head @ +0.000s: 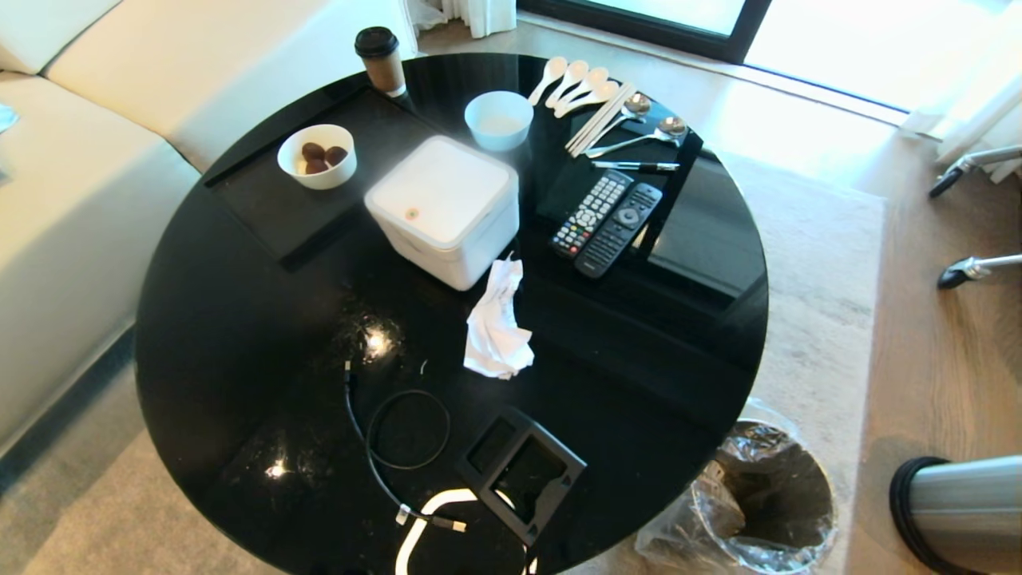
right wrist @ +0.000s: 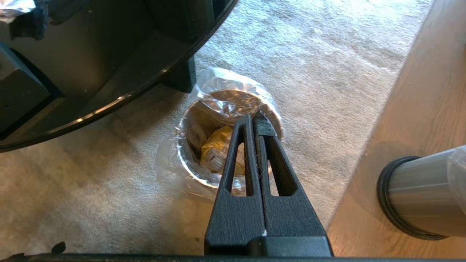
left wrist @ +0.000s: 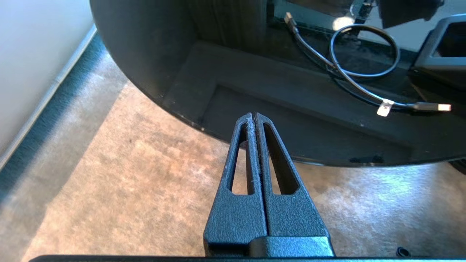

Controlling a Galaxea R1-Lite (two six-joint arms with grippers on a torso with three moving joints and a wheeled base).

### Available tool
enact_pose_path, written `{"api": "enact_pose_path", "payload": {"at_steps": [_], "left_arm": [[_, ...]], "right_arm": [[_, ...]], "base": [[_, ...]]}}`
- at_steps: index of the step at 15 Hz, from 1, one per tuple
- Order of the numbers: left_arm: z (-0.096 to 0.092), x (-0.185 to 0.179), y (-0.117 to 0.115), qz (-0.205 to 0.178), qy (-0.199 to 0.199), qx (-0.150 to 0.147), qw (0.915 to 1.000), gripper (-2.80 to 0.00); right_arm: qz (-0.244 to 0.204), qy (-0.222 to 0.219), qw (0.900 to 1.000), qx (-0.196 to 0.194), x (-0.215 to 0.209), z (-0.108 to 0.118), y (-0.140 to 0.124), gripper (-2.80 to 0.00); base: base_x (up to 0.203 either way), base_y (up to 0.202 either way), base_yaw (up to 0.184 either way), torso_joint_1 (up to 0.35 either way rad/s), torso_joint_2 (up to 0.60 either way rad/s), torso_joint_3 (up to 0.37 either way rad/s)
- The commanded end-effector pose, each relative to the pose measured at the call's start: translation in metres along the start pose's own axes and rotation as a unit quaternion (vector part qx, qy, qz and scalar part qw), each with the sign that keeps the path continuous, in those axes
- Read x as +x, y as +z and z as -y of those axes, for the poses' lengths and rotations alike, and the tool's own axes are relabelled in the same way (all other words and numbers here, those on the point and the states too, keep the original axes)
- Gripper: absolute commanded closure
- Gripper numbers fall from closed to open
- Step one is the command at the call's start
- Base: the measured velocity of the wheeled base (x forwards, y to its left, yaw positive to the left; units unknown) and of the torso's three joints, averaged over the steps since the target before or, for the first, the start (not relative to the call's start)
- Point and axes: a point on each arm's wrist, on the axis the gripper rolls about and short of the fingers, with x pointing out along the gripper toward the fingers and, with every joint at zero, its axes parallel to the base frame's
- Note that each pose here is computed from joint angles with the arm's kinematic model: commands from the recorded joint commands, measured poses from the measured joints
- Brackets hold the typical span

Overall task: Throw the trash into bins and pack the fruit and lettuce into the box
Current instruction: Grab a tissue

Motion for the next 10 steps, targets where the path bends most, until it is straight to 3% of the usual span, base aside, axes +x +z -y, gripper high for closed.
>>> {"api": "enact_pose_path", "payload": {"at_steps": [1, 10], "left_arm": [[0.0, 0.0001, 0.0, -0.001, 0.0, 0.0, 1.0, 0.0], [0.0, 0.0001, 0.0, -0.001, 0.001, 0.0, 1.0, 0.0]], "right_arm": [[0.0, 0.0, 1.0, 0.0, 0.0001, 0.0, 0.0001, 0.0], [0.0, 0.0, 1.0, 0.0, 0.0001, 0.0, 0.0001, 0.0]], "base": [[-0.001, 0.086, -0.012, 0.003, 0.0, 0.002], [0.0, 0.182, -0.004, 0.001, 0.0, 0.003]]}}
